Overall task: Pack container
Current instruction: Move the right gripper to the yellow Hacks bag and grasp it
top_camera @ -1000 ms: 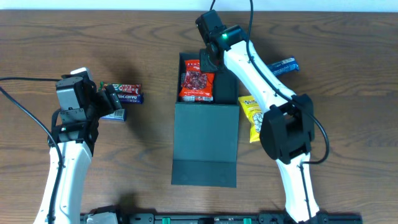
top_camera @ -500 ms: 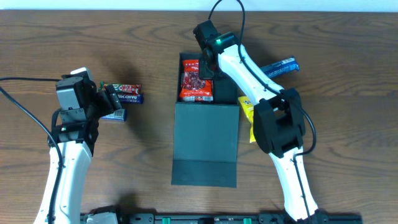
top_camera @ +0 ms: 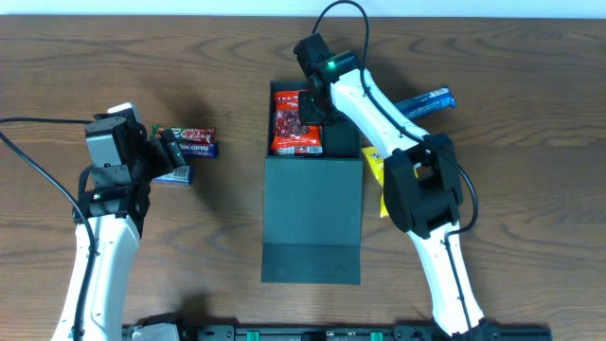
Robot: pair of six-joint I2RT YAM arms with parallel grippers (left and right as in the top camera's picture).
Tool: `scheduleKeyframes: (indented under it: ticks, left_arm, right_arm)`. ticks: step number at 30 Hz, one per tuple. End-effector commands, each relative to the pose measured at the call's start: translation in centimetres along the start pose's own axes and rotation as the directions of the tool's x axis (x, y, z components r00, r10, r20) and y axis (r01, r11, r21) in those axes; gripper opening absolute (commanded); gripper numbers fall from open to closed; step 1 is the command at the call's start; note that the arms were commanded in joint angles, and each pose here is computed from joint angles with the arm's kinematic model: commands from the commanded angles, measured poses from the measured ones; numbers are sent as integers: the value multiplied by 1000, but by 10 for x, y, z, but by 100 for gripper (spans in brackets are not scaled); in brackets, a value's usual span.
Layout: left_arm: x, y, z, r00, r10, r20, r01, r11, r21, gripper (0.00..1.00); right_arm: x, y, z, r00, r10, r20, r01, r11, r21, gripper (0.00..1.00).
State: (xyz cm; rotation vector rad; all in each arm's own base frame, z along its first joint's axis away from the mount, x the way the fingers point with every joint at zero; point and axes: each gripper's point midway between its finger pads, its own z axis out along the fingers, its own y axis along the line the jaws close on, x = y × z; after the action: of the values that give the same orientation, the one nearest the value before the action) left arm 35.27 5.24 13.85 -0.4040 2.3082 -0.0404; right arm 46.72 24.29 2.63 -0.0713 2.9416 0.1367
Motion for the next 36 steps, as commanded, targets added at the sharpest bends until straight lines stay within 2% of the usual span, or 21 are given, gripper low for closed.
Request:
scheduleKeyframes:
  ticks: [1, 3, 5, 9, 11, 15, 19, 21, 27, 33, 36]
  left_arm:
    - [-12, -2, -3, 1000, -4, 22, 4, 1000, 3, 95]
    - [-12, -2, -3, 1000, -4, 22, 4, 1000, 3, 95]
    - [-12, -2, -3, 1000, -4, 22, 4, 1000, 3, 95]
    - [-12, -2, -3, 1000, -4, 22, 4, 1000, 3, 95]
    - [-12, -2, -3, 1000, -4, 22, 4, 1000, 3, 95]
    - [-12, -2, -3, 1000, -5, 23, 4, 1000, 3, 95]
    - [-12, -2, -3, 1000, -4, 22, 4, 1000, 3, 95]
    - [-11, -2, -3, 1000, -5, 21, 4, 1000, 3, 95]
    - [-10, -1, -3, 1000, -5, 15, 5, 1000, 2, 95]
    - [-10, -2, -3, 1000, -5, 15, 5, 1000, 2, 95]
    - [-10, -2, -3, 1000, -5, 15, 5, 1000, 2, 95]
  right_arm:
    - [-27, 2, -75, 989, 6, 151, -2, 999, -32, 1]
    - [-34, -12, -116, 975, 22, 221, -21, 1000, -6, 2]
    - [-34, -34, -147, 965, 43, 257, -55, 998, 38, 11]
    - [-13, -97, -172, 975, 94, 202, -133, 973, 187, 25]
    - [6, -126, -166, 985, 135, 111, -159, 956, 246, 30]
    - [31, -155, -139, 982, 187, 3, -180, 939, 294, 39]
    - [58, -165, -108, 975, 202, -98, -161, 934, 318, 41]
    - [72, -160, -91, 970, 186, -156, -137, 949, 283, 41]
    - [94, -155, -61, 961, 162, -223, -107, 966, 237, 54]
    - [118, -142, -40, 948, 77, -308, -40, 991, 127, 56]
    - [129, -143, -34, 939, 47, -340, -10, 994, 111, 63]
